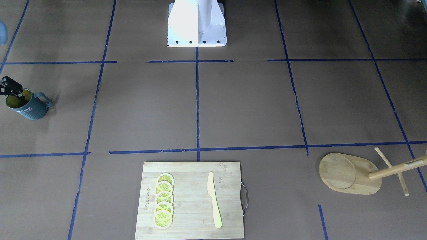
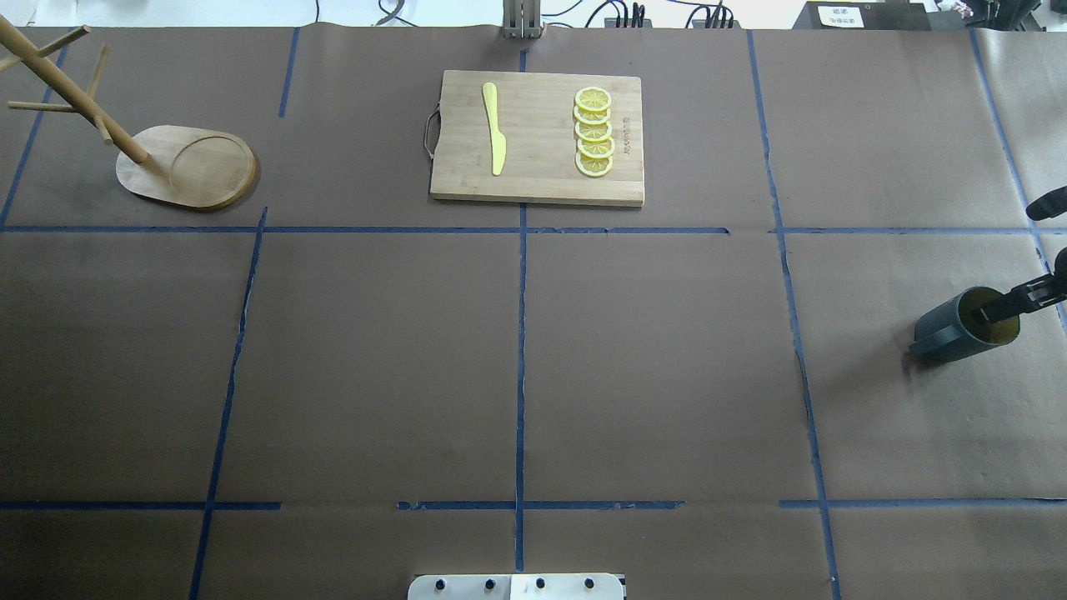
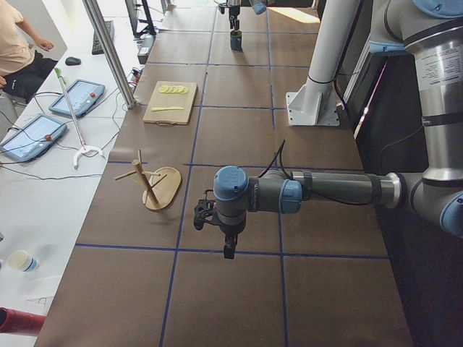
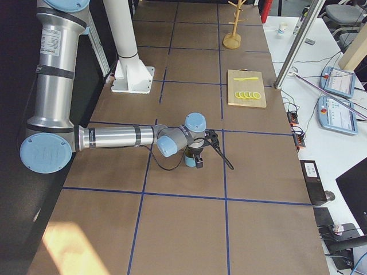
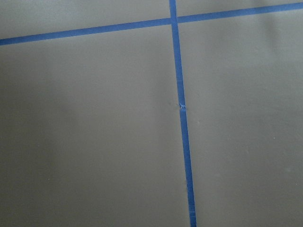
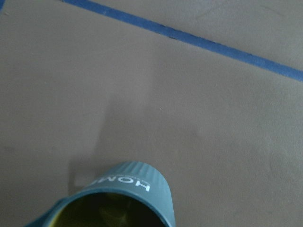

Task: Hang cup on storage rack
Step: 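Grip the teal mug with the right gripper and lift it, then carry the teal mug toward the table center and set it down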

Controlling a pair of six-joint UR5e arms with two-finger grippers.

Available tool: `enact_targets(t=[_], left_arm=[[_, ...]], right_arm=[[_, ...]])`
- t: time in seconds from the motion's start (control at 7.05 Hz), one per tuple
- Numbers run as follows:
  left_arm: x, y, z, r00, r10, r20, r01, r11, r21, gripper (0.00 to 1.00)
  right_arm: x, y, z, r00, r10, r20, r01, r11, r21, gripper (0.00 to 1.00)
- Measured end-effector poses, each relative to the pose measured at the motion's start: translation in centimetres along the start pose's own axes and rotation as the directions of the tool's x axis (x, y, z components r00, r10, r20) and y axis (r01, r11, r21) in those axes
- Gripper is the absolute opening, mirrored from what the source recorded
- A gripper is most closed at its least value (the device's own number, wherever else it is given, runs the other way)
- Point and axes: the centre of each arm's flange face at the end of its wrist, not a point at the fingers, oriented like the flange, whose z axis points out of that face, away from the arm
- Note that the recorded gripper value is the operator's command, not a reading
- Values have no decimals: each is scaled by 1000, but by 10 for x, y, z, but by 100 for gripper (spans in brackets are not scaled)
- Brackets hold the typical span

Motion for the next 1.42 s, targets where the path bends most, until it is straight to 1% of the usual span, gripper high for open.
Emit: enact_targets(t=[0.14,0.28,0.71,0.99,1.14,1.28,1.42], left_arm=[[-1,0,1,1000,-2,0,2,1000,-3,100],[-1,0,2,1000,-3,0,3,1000,-5,100],[-2,1,4,1000,-5,0,5,1000,-8,100],[-3,1,4,1000,-5,0,5,1000,-10,100],[-2,1,4,1000,-5,0,5,1000,-10,100],[-3,2,5,1000,-5,0,5,1000,-10,100],[-3,2,5,1000,-5,0,5,1000,-10,100]], right_arm=[[5,3,13,1000,7,-5,-7,1000,-25,3],[7,4,20,1000,8,-6,-8,999,-34,0],[5,3,20,1000,31,4,-31,999,-17,0],[-11,-4,7,999,43,28,-43,999,-1,0],[-30,-13,-4,995,81,50,-82,997,8,0],[-62,-25,-13,988,137,72,-138,990,6,0],[-113,-46,-15,975,202,94,-202,979,-9,0]])
